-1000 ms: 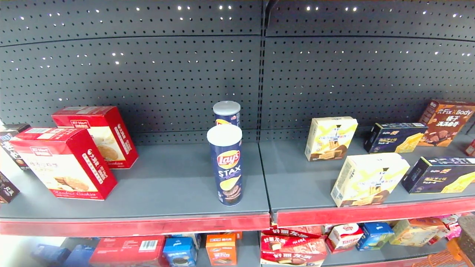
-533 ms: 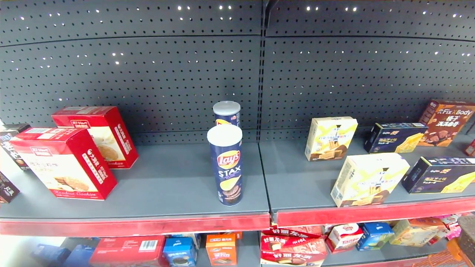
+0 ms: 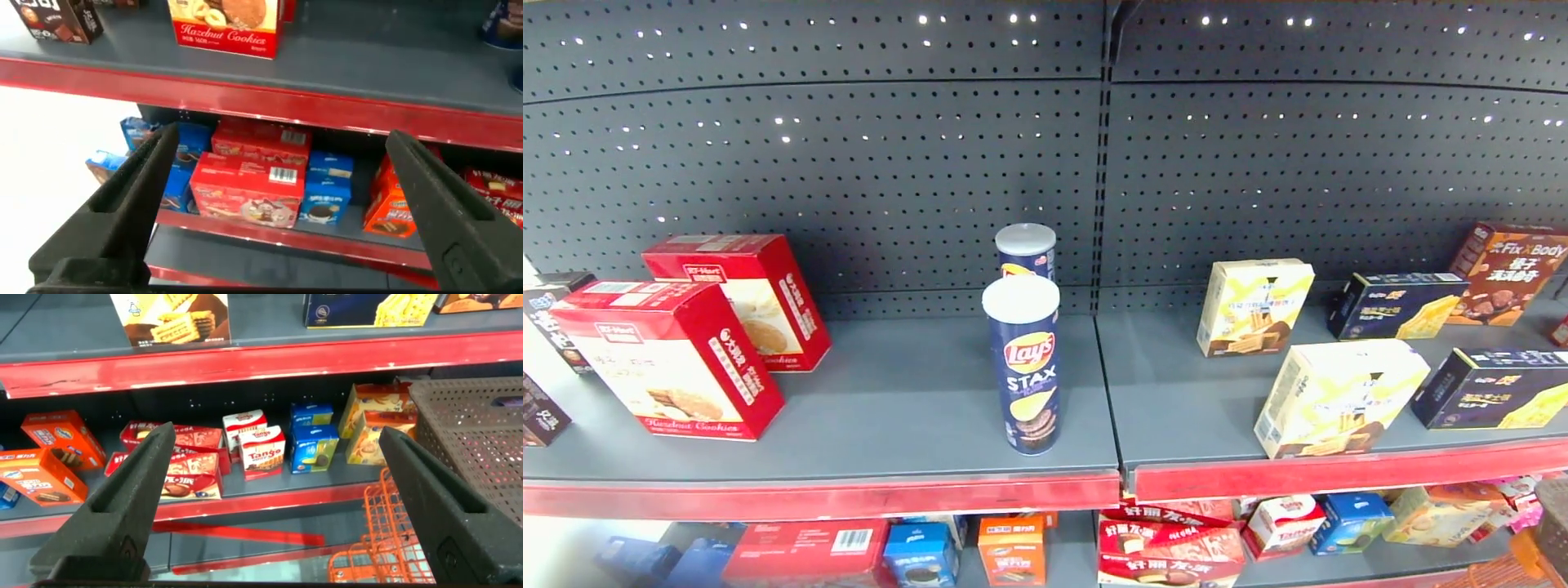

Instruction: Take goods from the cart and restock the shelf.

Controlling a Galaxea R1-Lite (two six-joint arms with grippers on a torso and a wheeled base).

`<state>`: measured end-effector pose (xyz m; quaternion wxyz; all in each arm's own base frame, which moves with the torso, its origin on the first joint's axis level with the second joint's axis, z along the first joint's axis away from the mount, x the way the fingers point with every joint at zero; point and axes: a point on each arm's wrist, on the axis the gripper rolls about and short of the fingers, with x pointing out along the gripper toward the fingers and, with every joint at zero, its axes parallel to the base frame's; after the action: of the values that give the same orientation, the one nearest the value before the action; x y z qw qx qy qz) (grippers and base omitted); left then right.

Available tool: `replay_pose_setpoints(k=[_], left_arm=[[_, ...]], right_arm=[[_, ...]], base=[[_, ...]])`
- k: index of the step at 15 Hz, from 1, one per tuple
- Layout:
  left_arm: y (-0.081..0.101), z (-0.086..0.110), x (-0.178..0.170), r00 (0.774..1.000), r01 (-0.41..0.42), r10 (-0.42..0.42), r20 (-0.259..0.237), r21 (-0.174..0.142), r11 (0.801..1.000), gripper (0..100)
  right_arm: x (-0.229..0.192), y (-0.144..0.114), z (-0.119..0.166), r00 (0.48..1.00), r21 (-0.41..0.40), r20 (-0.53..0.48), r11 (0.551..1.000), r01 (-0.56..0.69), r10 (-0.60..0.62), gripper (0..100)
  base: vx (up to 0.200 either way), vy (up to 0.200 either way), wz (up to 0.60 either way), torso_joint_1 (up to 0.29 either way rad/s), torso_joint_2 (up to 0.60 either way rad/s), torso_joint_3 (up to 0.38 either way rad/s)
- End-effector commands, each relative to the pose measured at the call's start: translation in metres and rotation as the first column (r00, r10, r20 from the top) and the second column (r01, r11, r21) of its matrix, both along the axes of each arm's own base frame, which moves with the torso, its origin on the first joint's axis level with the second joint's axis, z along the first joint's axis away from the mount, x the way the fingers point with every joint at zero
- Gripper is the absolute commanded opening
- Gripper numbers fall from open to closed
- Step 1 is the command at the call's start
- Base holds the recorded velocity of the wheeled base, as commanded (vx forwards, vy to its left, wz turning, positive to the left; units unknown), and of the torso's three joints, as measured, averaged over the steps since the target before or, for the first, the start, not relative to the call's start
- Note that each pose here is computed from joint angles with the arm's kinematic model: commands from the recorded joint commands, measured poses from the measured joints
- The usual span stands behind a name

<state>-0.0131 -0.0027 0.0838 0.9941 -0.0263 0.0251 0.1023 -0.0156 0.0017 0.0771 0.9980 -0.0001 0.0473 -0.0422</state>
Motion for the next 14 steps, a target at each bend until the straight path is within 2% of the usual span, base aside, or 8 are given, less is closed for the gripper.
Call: replay_pose_setpoints(k=[1,6,9,14], left_arm=[[0.0001,0.0003,0.0012,1.000,0.009,-0.009,-0.013,-0.004,1.000,100],[-0.0004,0.0003,0.0013,0.999,0.032,-0.032,-0.013,-0.005,0.999,100],[-0.0004,0.0003,0.0013,0.999,0.032,-0.032,-0.014,-0.001,0.999,100],[-0.0006,0.0001,0.0006,0.999,0.034,-0.034,-0.005,0.003,0.999,100]], right_arm=[[0.0000,0.0000,0.0000,1.000,-0.001,-0.001,1.000,0.000,0.000,100],[0.0002,0.0001,0.0000,1.000,-0.005,-0.003,1.000,-0.005,0.005,100],[0.0000,0.0002,0.0000,1.000,-0.005,-0.001,1.000,-0.008,0.008,100],[0.0001,0.0001,-0.0002,1.000,-0.003,-0.004,1.000,-0.007,0.007,100]], base=[[0.000,0.000,0.00,0.000,0.00,0.000],[0.000,0.000,0.00,0.000,0.00,0.000],[0.000,0.000,0.60,0.002,0.00,0.004],[0.000,0.000,0.00,0.000,0.00,0.000]])
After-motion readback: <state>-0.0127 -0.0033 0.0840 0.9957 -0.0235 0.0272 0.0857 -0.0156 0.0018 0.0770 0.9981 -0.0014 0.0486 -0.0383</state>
